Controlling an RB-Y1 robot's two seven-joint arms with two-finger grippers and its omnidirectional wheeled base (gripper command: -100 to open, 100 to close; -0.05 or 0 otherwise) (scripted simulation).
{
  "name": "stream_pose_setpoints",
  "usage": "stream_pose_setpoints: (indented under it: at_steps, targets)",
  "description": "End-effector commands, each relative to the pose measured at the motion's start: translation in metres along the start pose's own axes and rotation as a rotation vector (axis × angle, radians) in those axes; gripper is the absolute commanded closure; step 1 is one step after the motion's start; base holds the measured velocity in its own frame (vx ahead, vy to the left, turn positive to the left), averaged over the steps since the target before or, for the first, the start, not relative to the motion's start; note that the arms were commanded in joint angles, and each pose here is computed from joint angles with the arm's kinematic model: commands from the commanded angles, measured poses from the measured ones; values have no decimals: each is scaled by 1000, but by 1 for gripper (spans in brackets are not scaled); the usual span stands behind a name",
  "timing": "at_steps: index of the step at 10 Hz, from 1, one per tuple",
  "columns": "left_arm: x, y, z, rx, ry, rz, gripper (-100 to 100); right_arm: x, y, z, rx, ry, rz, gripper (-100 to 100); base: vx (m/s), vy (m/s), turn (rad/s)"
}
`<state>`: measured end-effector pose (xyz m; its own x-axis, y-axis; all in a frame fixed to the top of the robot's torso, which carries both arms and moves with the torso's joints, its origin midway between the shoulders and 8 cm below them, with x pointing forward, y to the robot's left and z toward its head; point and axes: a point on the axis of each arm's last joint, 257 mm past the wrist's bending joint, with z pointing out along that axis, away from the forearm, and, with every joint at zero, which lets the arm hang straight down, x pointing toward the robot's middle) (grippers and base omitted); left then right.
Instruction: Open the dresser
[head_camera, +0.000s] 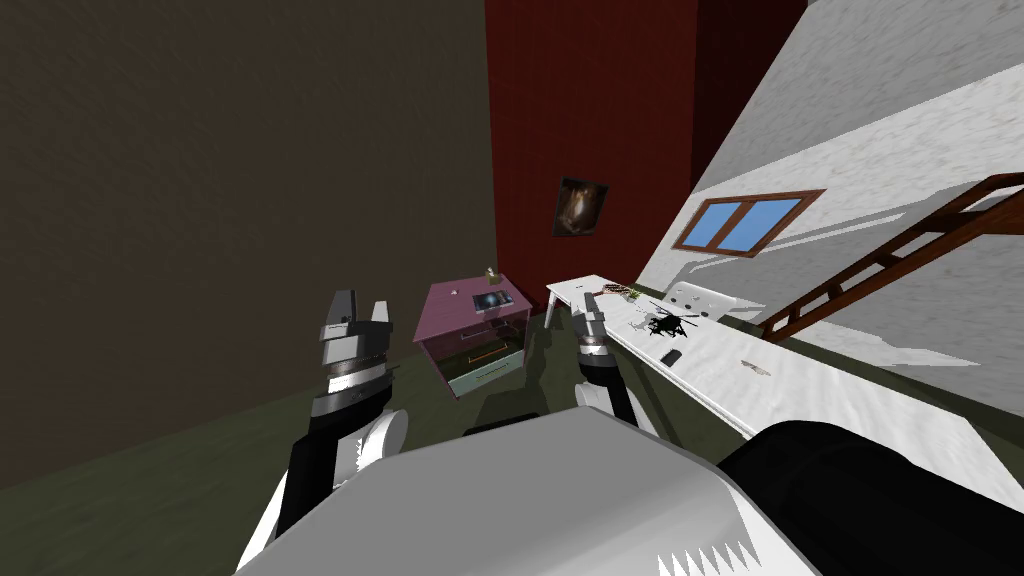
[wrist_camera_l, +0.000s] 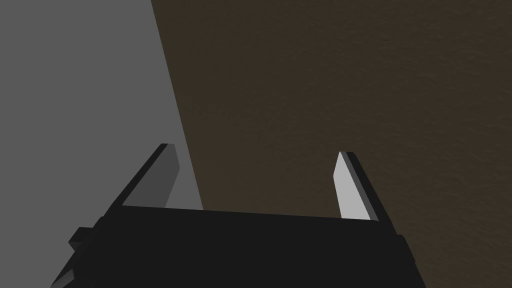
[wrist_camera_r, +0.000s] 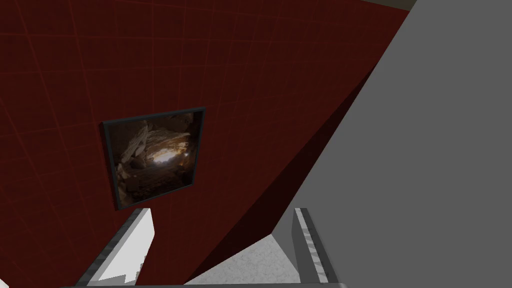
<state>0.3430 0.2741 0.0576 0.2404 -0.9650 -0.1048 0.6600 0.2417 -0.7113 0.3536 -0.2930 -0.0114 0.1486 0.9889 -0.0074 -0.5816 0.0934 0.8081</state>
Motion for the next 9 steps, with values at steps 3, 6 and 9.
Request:
stream_pose_setpoints:
  at_steps: [3,6,9]
  targets:
    - [0,0,0,0,0,0,0,0,0,0,0,0,0,0,0,0,0]
    - [0,0,0,0,0,0,0,0,0,0,0,0,0,0,0,0,0]
    - [0,0,0,0,0,0,0,0,0,0,0,0,0,0,0,0,0]
